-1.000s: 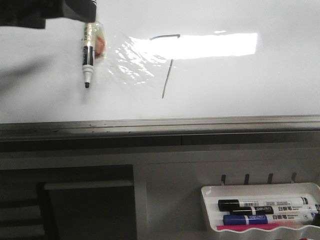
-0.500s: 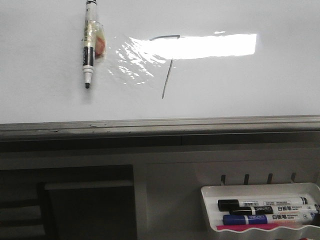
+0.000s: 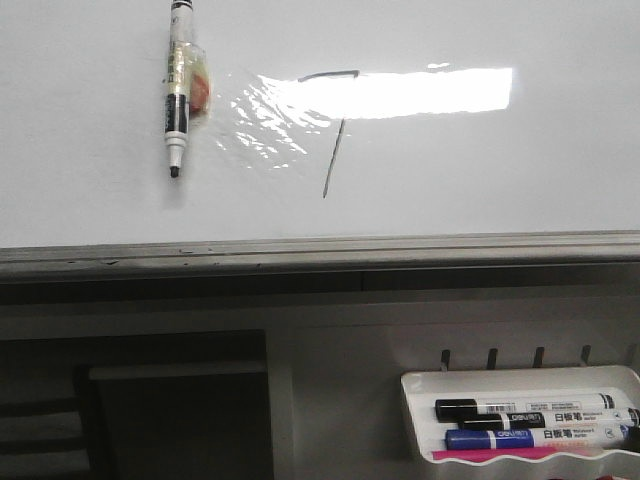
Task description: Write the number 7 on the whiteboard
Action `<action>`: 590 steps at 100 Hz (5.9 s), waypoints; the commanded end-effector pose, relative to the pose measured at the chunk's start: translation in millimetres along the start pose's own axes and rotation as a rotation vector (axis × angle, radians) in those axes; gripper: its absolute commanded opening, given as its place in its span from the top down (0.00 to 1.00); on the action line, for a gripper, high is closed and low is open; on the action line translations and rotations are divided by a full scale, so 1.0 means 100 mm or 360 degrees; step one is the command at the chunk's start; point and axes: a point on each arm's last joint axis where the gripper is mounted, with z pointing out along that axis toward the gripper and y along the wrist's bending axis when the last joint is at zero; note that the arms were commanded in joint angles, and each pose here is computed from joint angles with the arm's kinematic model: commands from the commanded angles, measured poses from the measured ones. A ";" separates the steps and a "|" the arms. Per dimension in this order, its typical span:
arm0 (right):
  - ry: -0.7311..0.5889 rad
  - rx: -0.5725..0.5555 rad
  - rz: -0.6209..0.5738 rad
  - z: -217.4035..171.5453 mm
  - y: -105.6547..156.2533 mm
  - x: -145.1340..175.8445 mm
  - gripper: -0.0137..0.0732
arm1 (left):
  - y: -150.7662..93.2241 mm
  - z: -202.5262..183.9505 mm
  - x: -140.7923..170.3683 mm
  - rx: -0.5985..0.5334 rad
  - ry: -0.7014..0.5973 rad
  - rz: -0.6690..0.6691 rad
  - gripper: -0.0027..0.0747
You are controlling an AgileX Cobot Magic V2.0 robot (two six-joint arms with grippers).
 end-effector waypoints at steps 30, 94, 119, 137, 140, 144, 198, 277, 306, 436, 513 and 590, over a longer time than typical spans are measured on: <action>-0.0026 0.0030 0.0030 -0.10 0.02 0.34 0.92 | 0.05 -0.28 0.10 -0.0078 -0.0240 -0.0007 0.99; -0.0053 0.0091 0.0035 -0.10 -0.02 0.33 0.92 | 0.06 -0.29 0.09 -0.0096 -0.0258 -0.0010 0.99; -0.0053 0.0091 0.0035 -0.10 -0.02 0.33 0.92 | 0.06 -0.29 0.09 -0.0096 -0.0258 -0.0010 0.99; -0.0053 0.0091 0.0035 -0.10 -0.02 0.33 0.92 | 0.06 -0.29 0.09 -0.0096 -0.0258 -0.0010 0.99; -0.0053 0.0091 0.0035 -0.10 -0.02 0.33 0.92 | 0.06 -0.29 0.09 -0.0096 -0.0258 -0.0010 0.99; -0.0053 0.0091 0.0035 -0.10 -0.02 0.33 0.92 | 0.06 -0.29 0.09 -0.0096 -0.0258 -0.0010 0.99; -0.0053 0.0091 0.0035 -0.10 -0.02 0.33 0.92 | 0.06 -0.24 0.29 -0.0169 -0.0151 0.0226 0.99; -0.0053 0.0090 0.0035 -0.10 -0.02 0.33 0.92 | 0.32 -0.42 0.96 -0.0965 0.0075 0.0240 0.99; -0.0053 0.0090 0.0035 -0.10 -0.02 0.33 0.92 | 0.33 -0.43 0.99 -0.0966 0.0130 0.0211 0.99; -0.0117 0.0220 0.0035 -0.11 -0.09 0.30 0.92 | 0.33 -0.42 0.98 -0.0966 0.0122 0.0215 0.99; -0.0098 0.0683 -0.0312 -0.21 -0.35 0.98 0.92 | 0.33 -0.42 0.99 -0.0966 0.0124 0.0214 0.99; -0.0012 0.0679 -0.0287 -0.20 -0.36 1.07 0.92 | 0.33 -0.42 0.99 -0.0966 0.0124 0.0214 0.99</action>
